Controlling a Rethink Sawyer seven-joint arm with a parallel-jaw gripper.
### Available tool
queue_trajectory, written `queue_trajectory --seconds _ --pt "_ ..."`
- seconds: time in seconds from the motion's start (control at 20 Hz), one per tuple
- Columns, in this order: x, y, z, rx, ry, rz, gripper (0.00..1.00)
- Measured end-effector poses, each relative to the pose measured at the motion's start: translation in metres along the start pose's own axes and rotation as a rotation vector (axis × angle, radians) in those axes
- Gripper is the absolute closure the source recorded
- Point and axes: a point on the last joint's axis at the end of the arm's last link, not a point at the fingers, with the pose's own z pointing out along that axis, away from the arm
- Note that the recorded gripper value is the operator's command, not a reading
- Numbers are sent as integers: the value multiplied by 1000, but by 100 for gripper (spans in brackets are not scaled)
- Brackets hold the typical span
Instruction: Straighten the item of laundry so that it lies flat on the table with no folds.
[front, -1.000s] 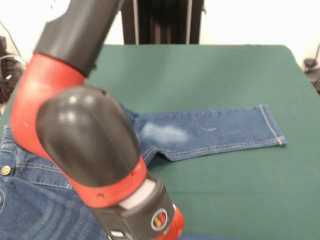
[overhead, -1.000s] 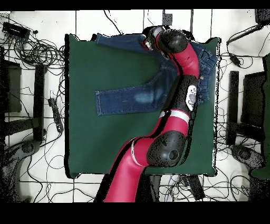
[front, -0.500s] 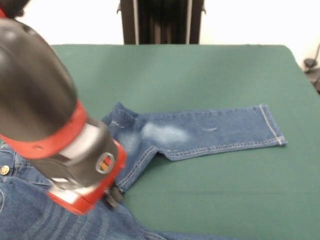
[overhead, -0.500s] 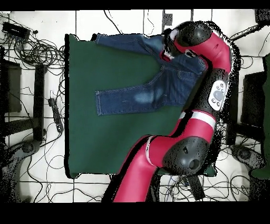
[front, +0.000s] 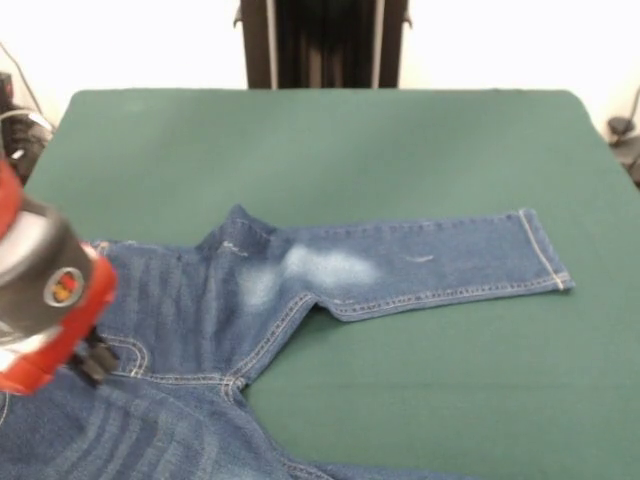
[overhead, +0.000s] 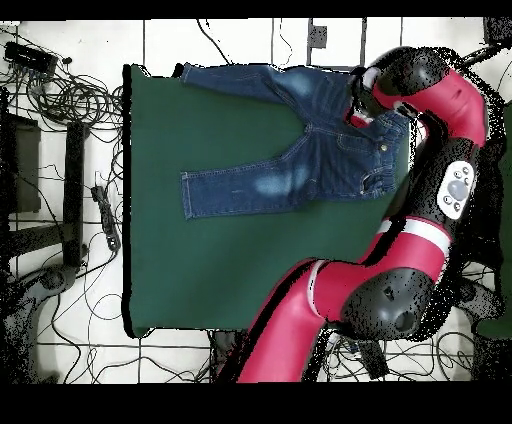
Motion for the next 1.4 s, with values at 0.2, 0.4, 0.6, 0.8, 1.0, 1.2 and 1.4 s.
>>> queue_trajectory --seconds 0.2,0.4,0.6,0.8,1.0,1.2,1.4 --pt "-43 8 13 19 -44 -47 100" --pt "-77 17 28 23 -71 -70 100" --pt "-90 25 43 21 -31 -70 100" --pt "-92 33 40 15 4 -71 100" --pt "-90 37 41 16 9 -88 100" --pt "-88 37 41 16 4 -116 100" --pt "-89 37 41 17 -3 -145 100"
